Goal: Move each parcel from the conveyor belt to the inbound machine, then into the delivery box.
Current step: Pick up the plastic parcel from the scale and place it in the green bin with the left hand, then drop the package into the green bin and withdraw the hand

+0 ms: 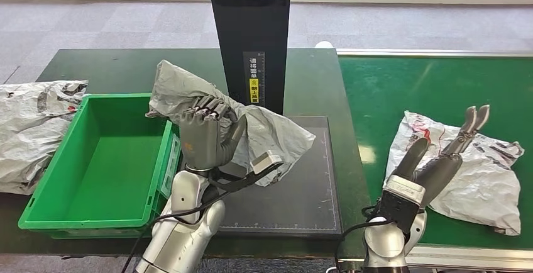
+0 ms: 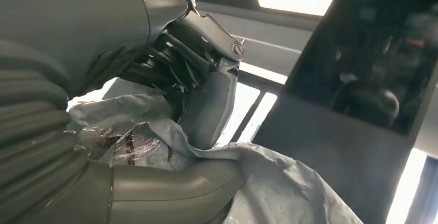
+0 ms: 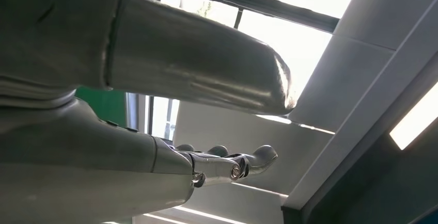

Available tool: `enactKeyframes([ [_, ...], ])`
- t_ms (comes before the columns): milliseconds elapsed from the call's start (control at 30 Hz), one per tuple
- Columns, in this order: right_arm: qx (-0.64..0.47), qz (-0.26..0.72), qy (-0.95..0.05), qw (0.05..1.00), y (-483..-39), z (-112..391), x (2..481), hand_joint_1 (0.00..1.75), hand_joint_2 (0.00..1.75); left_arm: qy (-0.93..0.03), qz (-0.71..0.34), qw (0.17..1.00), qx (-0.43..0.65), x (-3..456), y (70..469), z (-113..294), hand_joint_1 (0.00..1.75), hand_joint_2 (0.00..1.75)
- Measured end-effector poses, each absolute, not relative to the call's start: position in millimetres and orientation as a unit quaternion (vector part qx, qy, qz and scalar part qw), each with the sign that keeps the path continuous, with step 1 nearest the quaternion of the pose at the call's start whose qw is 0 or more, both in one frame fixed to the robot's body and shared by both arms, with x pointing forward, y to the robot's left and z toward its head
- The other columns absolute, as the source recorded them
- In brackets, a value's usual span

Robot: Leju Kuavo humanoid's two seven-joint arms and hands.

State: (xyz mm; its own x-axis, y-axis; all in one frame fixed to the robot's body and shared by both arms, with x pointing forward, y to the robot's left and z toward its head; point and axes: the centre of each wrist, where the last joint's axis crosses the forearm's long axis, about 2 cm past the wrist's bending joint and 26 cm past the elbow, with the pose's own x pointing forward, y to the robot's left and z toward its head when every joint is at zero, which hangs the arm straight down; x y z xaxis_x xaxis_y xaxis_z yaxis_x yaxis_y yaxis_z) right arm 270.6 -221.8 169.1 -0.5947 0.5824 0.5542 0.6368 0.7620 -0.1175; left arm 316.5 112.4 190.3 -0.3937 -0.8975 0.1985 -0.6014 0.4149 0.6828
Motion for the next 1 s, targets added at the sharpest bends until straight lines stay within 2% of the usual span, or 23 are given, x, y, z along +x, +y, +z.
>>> enactKeyframes([
  [333,-0.338,-0.053,-0.892,0.296,-222,169,271,0.00,0.00,-0.783,-0.214,0.296,0.503,317,126,206,1.75,1.75],
  [567,-0.332,-0.055,-0.890,0.308,-220,164,272,0.00,0.00,-0.749,-0.167,0.323,0.554,327,163,212,1.75,1.75],
  [667,-0.327,-0.057,-0.890,0.311,-218,163,272,0.00,0.00,-0.729,-0.162,0.325,0.581,336,198,208,1.75,1.75],
  [800,-0.324,-0.061,-0.890,0.315,-218,162,273,0.00,0.00,-0.709,-0.160,0.307,0.614,344,266,200,1.75,1.75],
  [1000,-0.322,-0.065,-0.890,0.317,-218,162,273,0.00,0.00,-0.670,-0.117,0.319,0.660,331,346,177,1.75,1.75],
])
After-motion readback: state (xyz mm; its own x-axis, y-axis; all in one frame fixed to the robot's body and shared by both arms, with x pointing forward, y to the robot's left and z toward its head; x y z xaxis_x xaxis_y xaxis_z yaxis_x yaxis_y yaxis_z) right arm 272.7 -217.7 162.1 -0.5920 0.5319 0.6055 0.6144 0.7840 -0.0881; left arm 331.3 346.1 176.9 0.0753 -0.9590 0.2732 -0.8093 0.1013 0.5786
